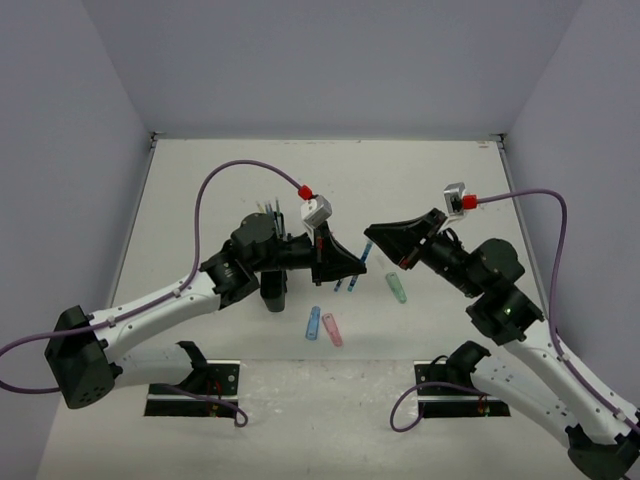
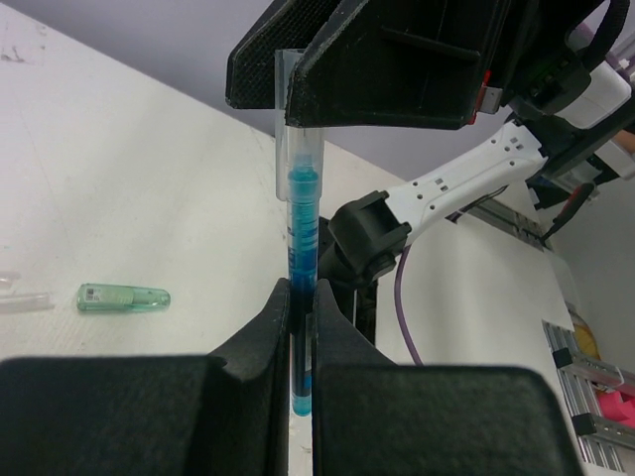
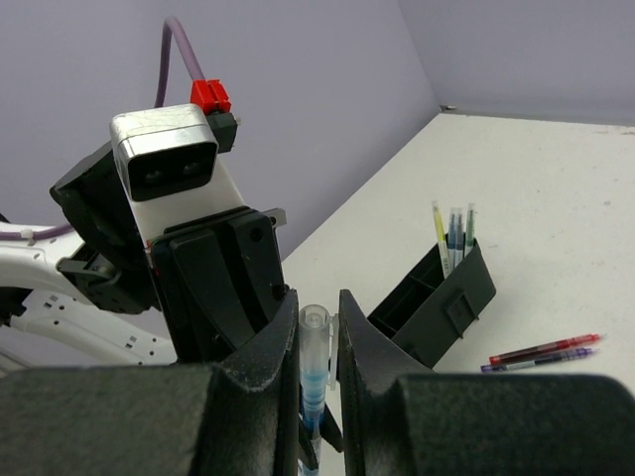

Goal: Sort the stationery into containers
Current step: Close the pen cap on the pen.

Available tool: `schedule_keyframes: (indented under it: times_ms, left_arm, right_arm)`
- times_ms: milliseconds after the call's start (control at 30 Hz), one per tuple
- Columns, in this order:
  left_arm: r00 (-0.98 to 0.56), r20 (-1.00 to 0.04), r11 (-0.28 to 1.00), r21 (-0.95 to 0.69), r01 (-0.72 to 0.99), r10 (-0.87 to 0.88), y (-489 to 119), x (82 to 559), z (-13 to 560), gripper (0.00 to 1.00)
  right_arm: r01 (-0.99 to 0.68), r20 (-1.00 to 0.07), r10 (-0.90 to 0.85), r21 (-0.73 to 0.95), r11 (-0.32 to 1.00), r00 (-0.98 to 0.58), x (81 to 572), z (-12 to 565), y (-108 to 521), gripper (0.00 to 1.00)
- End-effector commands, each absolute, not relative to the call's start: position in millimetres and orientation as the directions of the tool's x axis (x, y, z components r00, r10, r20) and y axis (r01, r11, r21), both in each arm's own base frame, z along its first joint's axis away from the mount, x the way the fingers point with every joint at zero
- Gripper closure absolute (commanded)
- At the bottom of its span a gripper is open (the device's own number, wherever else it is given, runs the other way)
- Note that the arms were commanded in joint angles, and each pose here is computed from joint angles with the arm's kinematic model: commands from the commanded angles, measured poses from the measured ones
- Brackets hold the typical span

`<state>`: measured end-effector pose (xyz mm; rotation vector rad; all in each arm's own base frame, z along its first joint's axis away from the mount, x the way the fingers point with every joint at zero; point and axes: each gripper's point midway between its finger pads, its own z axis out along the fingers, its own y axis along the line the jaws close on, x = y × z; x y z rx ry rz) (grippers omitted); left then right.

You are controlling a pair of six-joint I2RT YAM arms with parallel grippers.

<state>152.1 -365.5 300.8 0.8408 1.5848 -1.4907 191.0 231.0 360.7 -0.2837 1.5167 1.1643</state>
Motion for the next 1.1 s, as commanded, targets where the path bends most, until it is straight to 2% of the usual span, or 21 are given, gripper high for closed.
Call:
schedule_keyframes:
  times_ms: [0,167,433,800,933,1067]
  left_arm:
    - [-0.282,-0.91,0.068,-0.316,0.946,-0.305,-356,159,394,1.0]
    - [-0.224,-0.897,0.065,-0.267,0.961,-0.381,-347,156,421,1.0]
    - [-0.097,-0.88,0.16,-0.191,0.968,-0.466,-330,167,477,1.0]
    - [-0.001,-0.854,0.264,-0.163,0.951,-0.521,-283,200,515,1.0]
    - [-0.001,-0.862,0.229,-0.135,0.964,-0.506,-287,199,520,1.0]
    - [-0.065,-0.883,0.162,-0.157,0.974,-0.466,-296,193,488,1.0]
  right_arm:
    - [-0.681,-0.818,0.308,0.576,0.452,-0.486,181,311,246,1.0]
    - [-0.665,-0.805,0.29,0.591,0.457,-0.517,182,289,251,1.0]
    - [-0.627,-0.778,0.202,0.606,0.489,-0.595,176,226,265,1.0]
    - [-0.579,-0.711,0.111,0.644,0.499,-0.694,161,166,279,1.0]
    - [-0.572,-0.687,0.062,0.647,0.505,-0.724,158,155,284,1.0]
    - [-0.588,-0.699,0.089,0.657,0.471,-0.71,158,179,287,1.0]
